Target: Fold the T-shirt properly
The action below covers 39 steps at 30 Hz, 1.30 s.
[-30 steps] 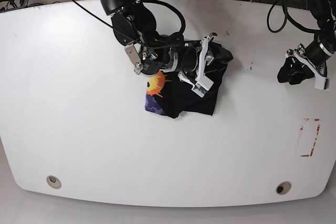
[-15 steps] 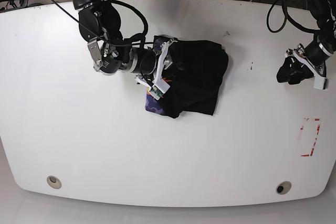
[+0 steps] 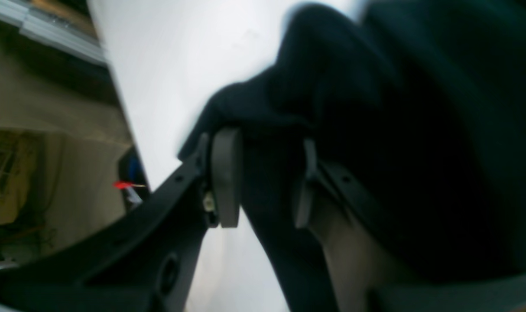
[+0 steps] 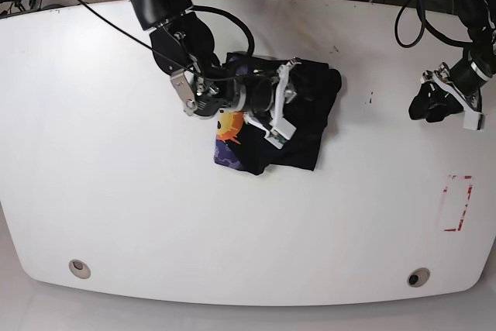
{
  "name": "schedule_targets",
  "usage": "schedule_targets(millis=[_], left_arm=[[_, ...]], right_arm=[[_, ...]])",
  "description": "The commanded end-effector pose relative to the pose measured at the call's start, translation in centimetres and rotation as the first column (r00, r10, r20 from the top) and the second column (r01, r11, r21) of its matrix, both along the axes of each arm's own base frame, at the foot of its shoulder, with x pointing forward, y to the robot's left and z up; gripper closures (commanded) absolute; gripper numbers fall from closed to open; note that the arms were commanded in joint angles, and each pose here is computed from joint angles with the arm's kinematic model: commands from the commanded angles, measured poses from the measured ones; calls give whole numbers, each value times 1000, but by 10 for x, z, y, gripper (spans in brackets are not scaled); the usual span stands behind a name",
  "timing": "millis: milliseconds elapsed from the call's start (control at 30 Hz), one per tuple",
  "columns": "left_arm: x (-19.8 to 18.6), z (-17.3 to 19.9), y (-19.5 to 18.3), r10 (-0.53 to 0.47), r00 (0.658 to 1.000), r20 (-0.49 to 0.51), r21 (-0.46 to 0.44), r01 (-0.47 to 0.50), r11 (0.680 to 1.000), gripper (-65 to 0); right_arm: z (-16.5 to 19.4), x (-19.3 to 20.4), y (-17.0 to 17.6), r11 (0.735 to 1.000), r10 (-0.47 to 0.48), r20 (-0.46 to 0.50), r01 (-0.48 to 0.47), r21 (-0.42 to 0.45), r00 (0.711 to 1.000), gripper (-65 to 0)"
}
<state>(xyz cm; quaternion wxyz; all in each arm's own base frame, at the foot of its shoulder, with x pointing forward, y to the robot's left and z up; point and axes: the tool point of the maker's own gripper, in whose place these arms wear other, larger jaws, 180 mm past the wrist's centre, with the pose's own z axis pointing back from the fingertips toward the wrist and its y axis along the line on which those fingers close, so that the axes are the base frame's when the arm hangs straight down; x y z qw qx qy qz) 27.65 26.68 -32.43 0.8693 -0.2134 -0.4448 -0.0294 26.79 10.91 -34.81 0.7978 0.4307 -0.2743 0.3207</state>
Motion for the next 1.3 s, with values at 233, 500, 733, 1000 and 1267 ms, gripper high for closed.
schedule_targets(millis=[233, 500, 733, 1000, 1267], left_arm=[[4, 15, 3, -3, 999, 50, 4, 3, 1000, -286], [4, 14, 3, -3, 999, 49, 4, 2, 1000, -286], [4, 12, 3, -3, 999, 43, 0, 3, 1000, -286], [4, 12, 2, -6, 999, 41, 1, 6, 1000, -286], [4, 13, 1, -8, 999, 43, 3, 8, 1000, -286]], right_arm=[[34, 36, 21, 995, -19, 71, 12, 96, 997, -166], [28, 26, -38, 1000, -8, 153, 12, -26, 988, -166], [17, 13, -76, 995, -51, 141, 63, -82, 989, -166], [-1, 12, -94, 988, -85, 101, 97, -119, 991, -166], [-26, 41, -99, 967, -108, 117, 131, -216, 987, -166]])
